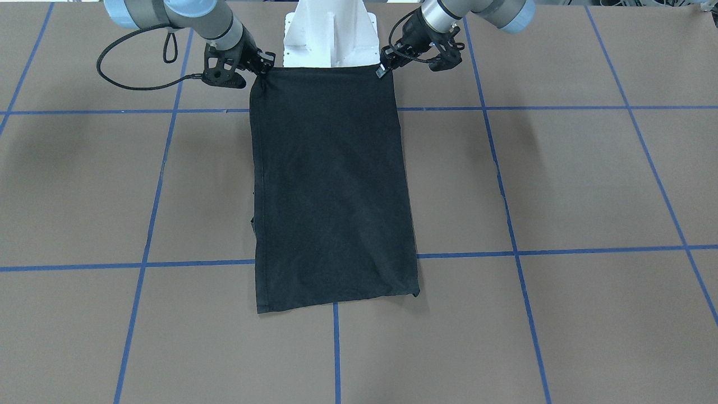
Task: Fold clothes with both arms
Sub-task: 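Lift both near corners and carry them away from the robot over the shirt, then lower the corners onto the far end and open both grippers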
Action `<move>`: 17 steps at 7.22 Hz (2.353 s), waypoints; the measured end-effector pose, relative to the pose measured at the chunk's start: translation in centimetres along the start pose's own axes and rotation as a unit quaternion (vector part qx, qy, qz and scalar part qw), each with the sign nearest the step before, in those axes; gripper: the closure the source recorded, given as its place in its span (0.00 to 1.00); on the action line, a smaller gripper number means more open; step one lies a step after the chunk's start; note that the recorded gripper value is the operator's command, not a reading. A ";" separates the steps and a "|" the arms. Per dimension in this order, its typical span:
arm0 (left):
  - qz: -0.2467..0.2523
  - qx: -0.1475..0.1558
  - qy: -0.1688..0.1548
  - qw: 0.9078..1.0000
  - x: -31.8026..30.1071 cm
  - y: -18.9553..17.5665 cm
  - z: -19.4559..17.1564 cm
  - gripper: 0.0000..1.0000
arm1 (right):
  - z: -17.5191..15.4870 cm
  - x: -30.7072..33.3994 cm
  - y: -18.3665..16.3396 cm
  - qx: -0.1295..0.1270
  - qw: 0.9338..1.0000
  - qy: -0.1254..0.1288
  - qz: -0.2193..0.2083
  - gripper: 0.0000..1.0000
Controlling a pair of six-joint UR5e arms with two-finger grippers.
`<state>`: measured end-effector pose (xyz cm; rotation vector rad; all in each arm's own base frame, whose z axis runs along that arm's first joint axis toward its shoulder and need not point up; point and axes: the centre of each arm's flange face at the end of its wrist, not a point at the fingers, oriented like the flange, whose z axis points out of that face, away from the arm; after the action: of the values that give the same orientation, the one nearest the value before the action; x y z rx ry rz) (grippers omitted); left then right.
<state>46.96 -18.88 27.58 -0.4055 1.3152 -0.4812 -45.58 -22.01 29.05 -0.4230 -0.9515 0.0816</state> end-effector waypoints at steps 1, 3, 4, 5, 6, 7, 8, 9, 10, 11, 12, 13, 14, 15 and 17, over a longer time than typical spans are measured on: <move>-0.006 -0.013 0.004 1.000 0.2 1.2 -0.4 1.00 | -1.1 0.0 0.6 -0.007 1.000 -0.007 -0.003 1.00; -0.008 -0.035 0.034 0.999 2.9 1.9 -3.6 1.00 | -3.8 -0.3 -1.1 0.012 1.000 -0.028 0.005 1.00; -0.006 -0.027 0.062 0.998 5.2 0.8 -5.5 1.00 | -6.0 -0.9 -2.8 0.034 0.998 -0.047 0.009 1.00; -0.004 -0.009 0.088 0.996 7.3 -0.9 -7.2 1.00 | -8.8 -2.2 -4.5 0.058 0.996 -0.072 0.012 1.00; -0.003 0.013 0.111 0.994 9.1 -2.8 -8.6 1.00 | -11.7 -3.7 -6.2 0.083 0.992 -0.097 0.015 1.00; -0.005 0.037 0.129 0.991 11.1 -5.0 -9.3 1.00 | -14.2 -5.6 -8.5 0.108 0.987 -0.118 0.021 1.00; -0.011 0.065 0.139 0.988 13.2 -7.8 -8.7 1.00 | -16.2 -7.4 -11.1 0.131 0.982 -0.131 0.031 1.00; -0.015 0.097 0.141 0.985 15.3 -11.4 -7.5 1.00 | -17.7 -8.8 -14.1 0.151 0.978 -0.135 0.042 1.00; -0.017 0.129 0.137 0.982 16.7 -15.2 -6.4 1.00 | -18.3 -9.8 -17.3 0.166 0.976 -0.129 0.055 1.00; -0.021 0.156 0.129 0.979 17.4 -18.6 -5.8 1.00 | -17.8 -10.7 -20.4 0.173 0.976 -0.116 0.069 1.00; -0.027 0.177 0.122 0.976 17.4 -21.7 -5.2 1.00 | -16.8 -11.7 -23.4 0.178 0.975 -0.099 0.085 1.00; -0.032 0.190 0.122 0.974 17.0 -24.5 -4.5 1.00 | -16.0 -12.5 -25.8 0.180 0.975 -0.087 0.099 1.00; -0.034 0.197 0.124 0.972 16.6 -26.7 -3.6 1.00 | -15.5 -13.1 -27.5 0.182 0.974 -0.077 0.108 1.00; -0.038 0.202 0.125 0.971 16.6 -28.6 -2.6 1.00 | -15.1 -13.2 -28.9 0.184 0.973 -0.068 0.118 1.00; -0.045 0.212 0.126 0.968 17.6 -31.2 -1.3 1.00 | -14.6 -12.9 -30.9 0.186 0.972 -0.056 0.133 1.00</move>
<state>45.61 -54.57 29.85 -0.0464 1.3955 -0.8916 -44.97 -58.12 23.66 -0.1960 -0.9615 0.5250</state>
